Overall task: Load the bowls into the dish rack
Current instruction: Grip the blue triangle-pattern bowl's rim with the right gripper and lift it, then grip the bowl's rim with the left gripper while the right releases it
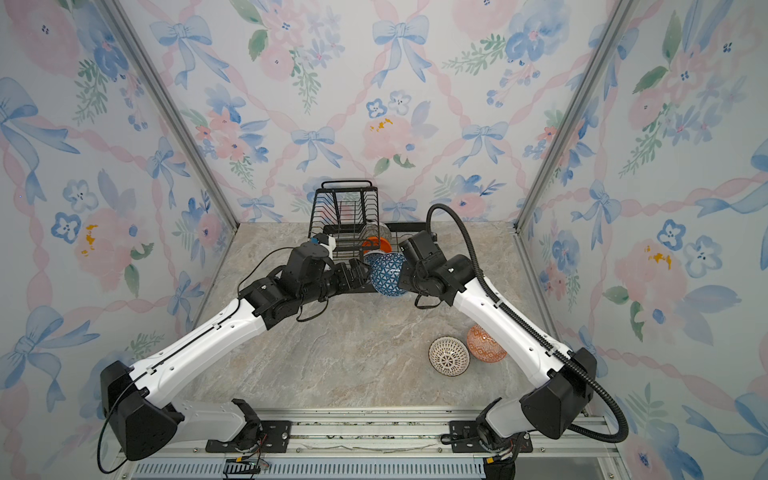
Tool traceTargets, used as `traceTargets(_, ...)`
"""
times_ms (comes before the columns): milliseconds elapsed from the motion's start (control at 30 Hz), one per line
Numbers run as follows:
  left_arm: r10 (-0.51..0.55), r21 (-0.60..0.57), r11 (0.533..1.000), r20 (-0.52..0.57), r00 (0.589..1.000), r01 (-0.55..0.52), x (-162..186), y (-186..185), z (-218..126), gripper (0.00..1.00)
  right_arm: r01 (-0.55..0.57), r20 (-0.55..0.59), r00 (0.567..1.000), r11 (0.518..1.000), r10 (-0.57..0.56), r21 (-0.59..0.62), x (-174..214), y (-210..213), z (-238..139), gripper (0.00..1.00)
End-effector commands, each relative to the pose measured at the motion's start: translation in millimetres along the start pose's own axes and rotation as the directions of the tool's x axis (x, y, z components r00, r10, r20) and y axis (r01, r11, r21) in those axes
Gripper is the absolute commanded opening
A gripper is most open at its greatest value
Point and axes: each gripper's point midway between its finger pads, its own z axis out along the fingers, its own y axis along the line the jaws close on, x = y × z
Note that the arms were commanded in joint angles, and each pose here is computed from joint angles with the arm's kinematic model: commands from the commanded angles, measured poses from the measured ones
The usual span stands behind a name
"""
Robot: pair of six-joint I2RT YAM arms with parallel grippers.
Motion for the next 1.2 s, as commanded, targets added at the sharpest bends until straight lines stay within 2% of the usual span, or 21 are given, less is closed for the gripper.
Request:
traceTargets(0,0.048,0.031,0.998,-0.013,0.999,-0.047,0,-18,6,0.92,0.004,0.089,0.996,0.999,0.000,-0.049,-24,7,-26,0.02)
traceTargets(167,0.066,0.018,0.998,0.000,0.998,-0.066,0,-26,15,0.87,-0.008,0.110,0.994,0.998,0.015,-0.066,-26,8,-30,0.02)
traceTargets(300,0.067,0.004,0.998,-0.011,0.998,-0.066,5,-25,22,0.75,-0.012,0.124,0.992,0.997,0.021,-0.075,-27,7,-32,0.02)
traceTargets(367,0.067,-0.006,0.998,-0.010,0.998,-0.067,6,-24,25,0.65,-0.008,0.130,0.991,0.996,0.020,-0.094,-26,9,-33,0.02)
traceTargets(600,0.066,-0.017,0.998,-0.004,0.998,-0.066,9,-29,32,0.47,-0.019,0.135,0.990,0.995,0.032,-0.100,-22,9,-30,0.02)
traceTargets(700,0.070,-0.012,0.997,-0.004,0.998,-0.070,9,-34,34,0.33,-0.016,0.127,0.991,0.994,0.030,-0.106,-18,12,-28,0.03)
traceTargets(767,0.075,-0.003,0.997,-0.018,0.997,-0.075,12,-37,37,0.17,-0.012,0.129,0.991,0.994,0.025,-0.107,-16,13,-28,0.03)
traceTargets(800,0.078,0.001,0.997,-0.022,0.997,-0.078,13,-38,38,0.13,-0.012,0.128,0.991,0.994,0.026,-0.107,-15,14,-27,0.04)
traceTargets(867,0.082,0.001,0.997,-0.026,0.996,-0.082,15,-39,39,0.11,-0.016,0.127,0.992,0.994,0.029,-0.105,-14,14,-26,0.05)
traceTargets(967,0.078,-0.006,0.997,-0.017,0.997,-0.078,14,-38,38,0.06,-0.020,0.119,0.992,0.994,0.033,-0.104,-13,13,-24,0.10)
traceTargets(1067,0.076,-0.012,0.997,-0.003,0.997,-0.076,12,-38,36,0.00,-0.022,0.112,0.993,0.993,0.035,-0.112,-13,16,-25,0.21)
traceTargets(1167,0.070,-0.024,0.997,0.020,0.997,-0.070,7,-36,32,0.00,-0.033,0.112,0.993,0.993,0.046,-0.110,-17,14,-29,0.33)
